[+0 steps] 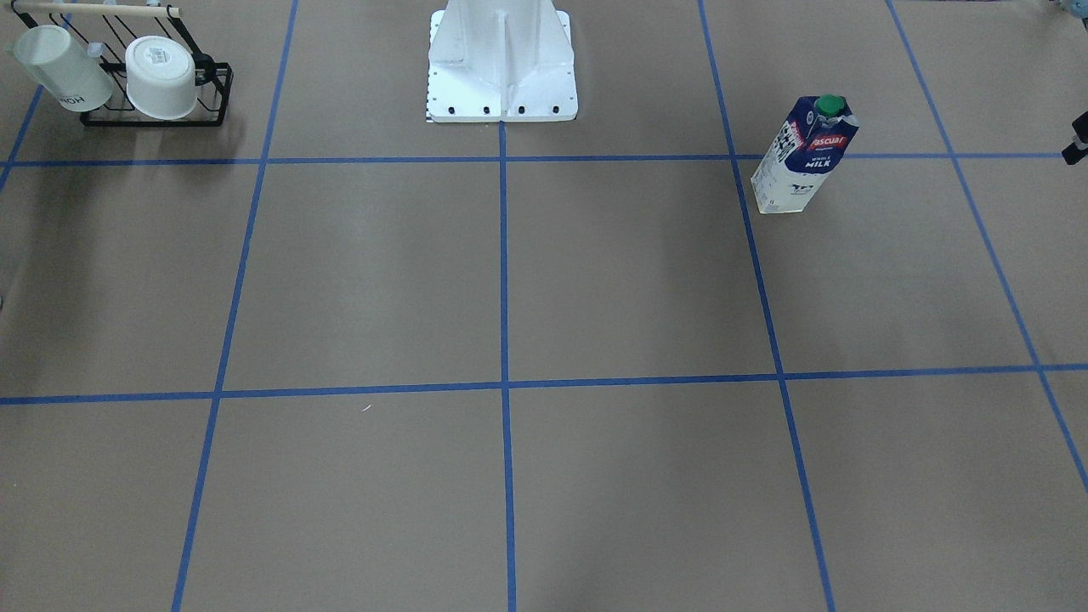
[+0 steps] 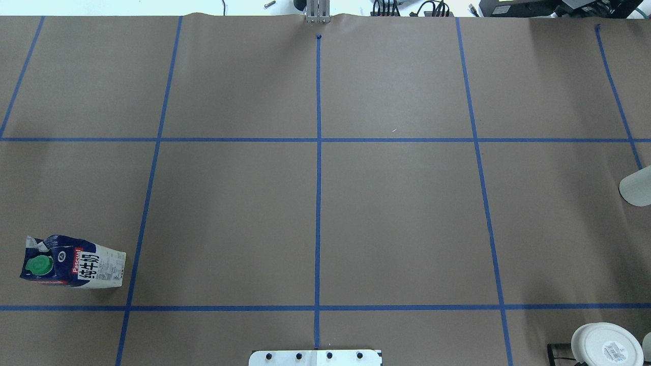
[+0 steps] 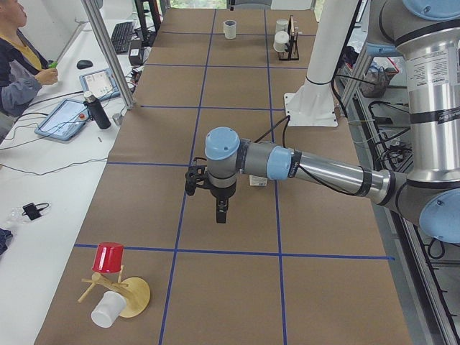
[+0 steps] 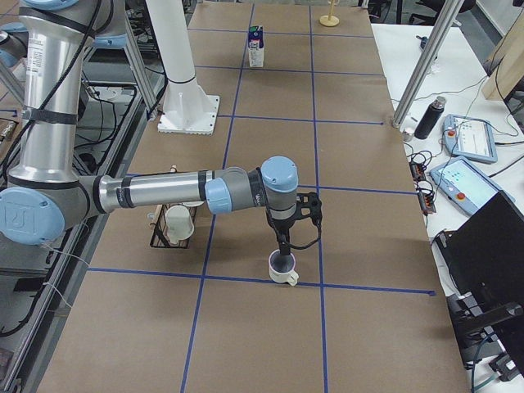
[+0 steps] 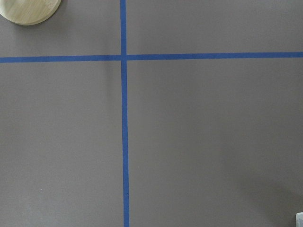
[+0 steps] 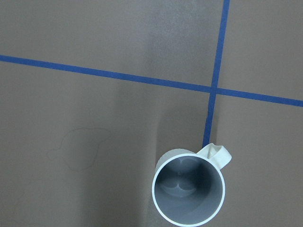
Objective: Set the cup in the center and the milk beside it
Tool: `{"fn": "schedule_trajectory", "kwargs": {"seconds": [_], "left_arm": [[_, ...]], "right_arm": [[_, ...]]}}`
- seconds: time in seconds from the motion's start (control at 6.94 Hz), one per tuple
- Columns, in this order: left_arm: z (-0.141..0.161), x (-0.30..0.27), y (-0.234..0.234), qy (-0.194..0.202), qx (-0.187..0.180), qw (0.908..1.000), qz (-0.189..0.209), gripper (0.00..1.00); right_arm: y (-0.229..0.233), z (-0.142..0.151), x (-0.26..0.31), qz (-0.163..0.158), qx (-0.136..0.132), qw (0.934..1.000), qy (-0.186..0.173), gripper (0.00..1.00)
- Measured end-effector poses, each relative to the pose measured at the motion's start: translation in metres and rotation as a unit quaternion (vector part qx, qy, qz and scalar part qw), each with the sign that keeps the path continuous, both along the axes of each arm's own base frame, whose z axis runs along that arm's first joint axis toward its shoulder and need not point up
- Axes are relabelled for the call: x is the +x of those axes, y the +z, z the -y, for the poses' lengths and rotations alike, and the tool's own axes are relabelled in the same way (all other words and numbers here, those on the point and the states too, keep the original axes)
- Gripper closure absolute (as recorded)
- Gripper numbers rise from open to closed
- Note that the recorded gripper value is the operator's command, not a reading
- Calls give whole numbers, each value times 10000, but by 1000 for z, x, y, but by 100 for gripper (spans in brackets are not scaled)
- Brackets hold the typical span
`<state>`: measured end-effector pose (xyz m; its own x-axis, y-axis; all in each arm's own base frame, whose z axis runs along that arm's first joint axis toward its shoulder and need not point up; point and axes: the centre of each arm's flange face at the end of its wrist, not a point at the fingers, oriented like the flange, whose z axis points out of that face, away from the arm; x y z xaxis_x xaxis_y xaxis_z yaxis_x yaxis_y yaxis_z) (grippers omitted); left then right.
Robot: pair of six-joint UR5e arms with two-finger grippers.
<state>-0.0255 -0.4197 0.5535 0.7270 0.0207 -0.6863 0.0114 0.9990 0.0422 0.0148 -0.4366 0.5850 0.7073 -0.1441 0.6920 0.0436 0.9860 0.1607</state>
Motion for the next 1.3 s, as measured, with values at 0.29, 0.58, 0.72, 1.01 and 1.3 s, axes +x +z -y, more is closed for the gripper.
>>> {"fn": "schedule_trajectory", "kwargs": {"seconds": [0.29, 0.58, 0.72, 1.01, 1.3], "left_arm": [[7, 0, 11, -14, 110, 9999, 126, 2], [13, 1, 37, -15, 241, 9996, 128, 2], [14, 1, 45, -27, 283, 9995, 108, 2], [13, 2, 52, -34, 268, 9996, 70, 2], [15, 2, 51, -25, 293, 9995, 61, 2]], "right_arm": [[1, -1, 0, 8, -14, 10000, -4, 0], [5, -6, 1, -3, -53, 10000, -6, 0], [9, -11, 1, -5, -90, 10000, -16, 0], [13, -16, 2, -2, -151, 9999, -14, 0], [15, -17, 2, -7, -177, 9998, -4, 0]]}}
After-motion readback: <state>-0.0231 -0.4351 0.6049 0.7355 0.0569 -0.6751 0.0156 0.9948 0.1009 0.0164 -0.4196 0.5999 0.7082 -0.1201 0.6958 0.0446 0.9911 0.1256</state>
